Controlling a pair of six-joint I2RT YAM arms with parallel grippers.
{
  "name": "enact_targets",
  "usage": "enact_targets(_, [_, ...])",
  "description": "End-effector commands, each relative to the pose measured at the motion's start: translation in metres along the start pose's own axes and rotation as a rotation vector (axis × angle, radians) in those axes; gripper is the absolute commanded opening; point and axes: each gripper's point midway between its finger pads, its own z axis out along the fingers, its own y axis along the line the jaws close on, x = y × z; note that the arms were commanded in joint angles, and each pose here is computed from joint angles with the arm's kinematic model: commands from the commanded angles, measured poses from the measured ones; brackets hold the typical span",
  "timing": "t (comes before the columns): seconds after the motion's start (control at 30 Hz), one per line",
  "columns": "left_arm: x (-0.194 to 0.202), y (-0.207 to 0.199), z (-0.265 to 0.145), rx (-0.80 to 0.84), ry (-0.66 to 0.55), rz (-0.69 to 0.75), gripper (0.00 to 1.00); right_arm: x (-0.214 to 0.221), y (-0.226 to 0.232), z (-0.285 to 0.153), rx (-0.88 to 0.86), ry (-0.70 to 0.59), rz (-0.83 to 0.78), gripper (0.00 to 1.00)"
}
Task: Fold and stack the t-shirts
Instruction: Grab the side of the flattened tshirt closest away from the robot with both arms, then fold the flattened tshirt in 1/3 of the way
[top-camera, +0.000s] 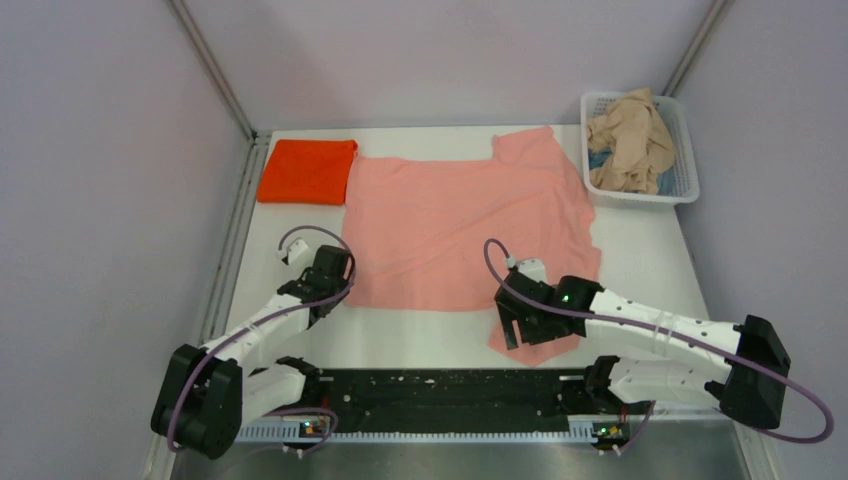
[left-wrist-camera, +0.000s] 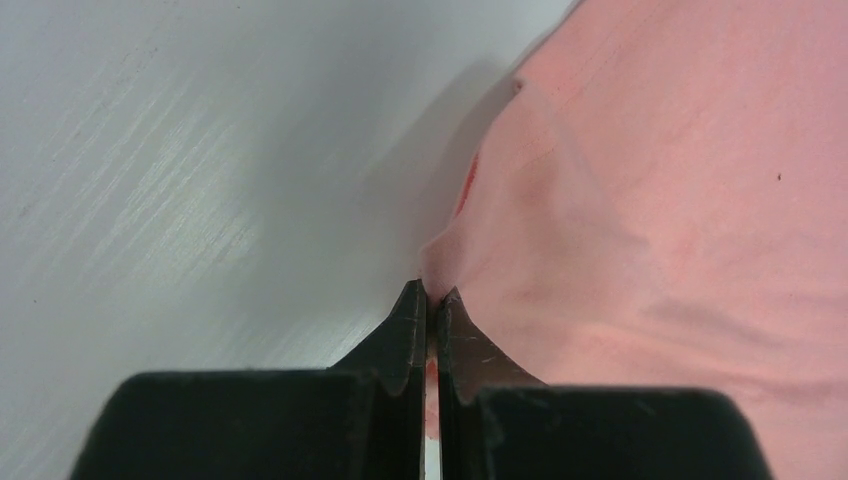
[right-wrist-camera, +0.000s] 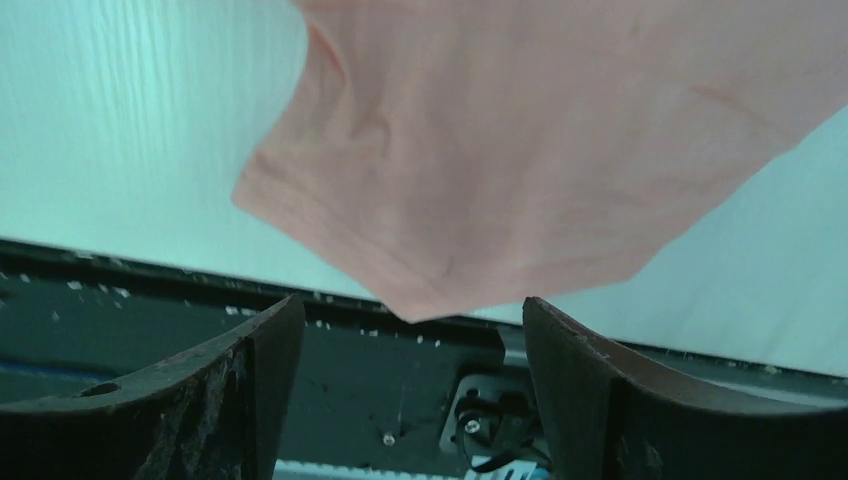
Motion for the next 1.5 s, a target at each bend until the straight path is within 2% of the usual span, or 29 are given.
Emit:
enact_targets(0.0, [-0.007, -0.007, -0.001, 0.027, -0.022, -0.012, 0.0, 0.064, -0.011, 0.004, 0.055, 0.201, -0.018, 0.77])
enact_targets(0.07, [-0.005, -0.005, -0.001, 0.022, -0.016, -0.011, 0.0, 0.07, -0.007, 0.016, 0.045, 0.208, 0.0, 0.73])
enact_targets(0.27, [-0.003, -0.003, -0.001, 0.023, -0.014, -0.012, 0.0, 0.051, 0.007, 0.04, 0.001, 0.082, 0.028, 0.66])
enact_targets(0.4, [-0.004, -0.002, -0.002, 0.023, -0.015, -0.012, 0.0, 0.05, 0.005, 0.054, 0.045, 0.07, 0.024, 0.61])
enact_targets(0.5, [-0.005, -0.001, -0.002, 0.019, -0.019, -0.011, 0.0, 0.063, -0.005, 0.06, 0.091, 0.121, 0.036, 0.49])
enact_targets(0.63, [-0.005, 0.006, -0.004, -0.003, -0.023, -0.016, 0.0, 0.079, -0.008, 0.056, 0.073, 0.175, 0.065, 0.26])
enact_targets(0.67, [-0.004, 0.007, -0.006, -0.006, -0.022, -0.02, 0.0, 0.08, -0.002, 0.054, 0.036, 0.182, 0.072, 0.18])
enact_targets(0.7, [-0.003, 0.011, -0.008, -0.012, -0.016, -0.022, 0.0, 0.079, -0.001, 0.05, 0.029, 0.184, 0.076, 0.06])
enact_targets(0.73, [-0.002, 0.015, -0.01, -0.023, -0.01, -0.022, 0.0, 0.075, -0.003, 0.043, 0.036, 0.179, 0.085, 0.0])
enact_targets(0.8, [0.003, 0.028, -0.017, -0.052, 0.004, -0.018, 0.0, 0.071, -0.011, 0.028, 0.071, 0.175, 0.099, 0.0])
enact_targets(0.9, [0.006, 0.044, -0.026, -0.076, 0.012, -0.032, 0.0, 0.072, -0.011, 0.01, 0.036, 0.186, 0.147, 0.0])
enact_targets(1.13, [0.017, 0.039, -0.036, 0.038, 0.046, -0.054, 0.0, 0.078, -0.018, -0.009, 0.004, 0.187, 0.181, 0.0])
enact_targets(1.23, [0.017, 0.031, -0.037, 0.071, 0.055, -0.058, 0.0, 0.061, -0.02, -0.008, 0.018, 0.107, 0.179, 0.0])
enact_targets(1.47, [0.005, 0.002, -0.039, 0.127, 0.056, -0.058, 0.0, -0.018, -0.025, -0.017, 0.085, -0.175, 0.203, 0.0])
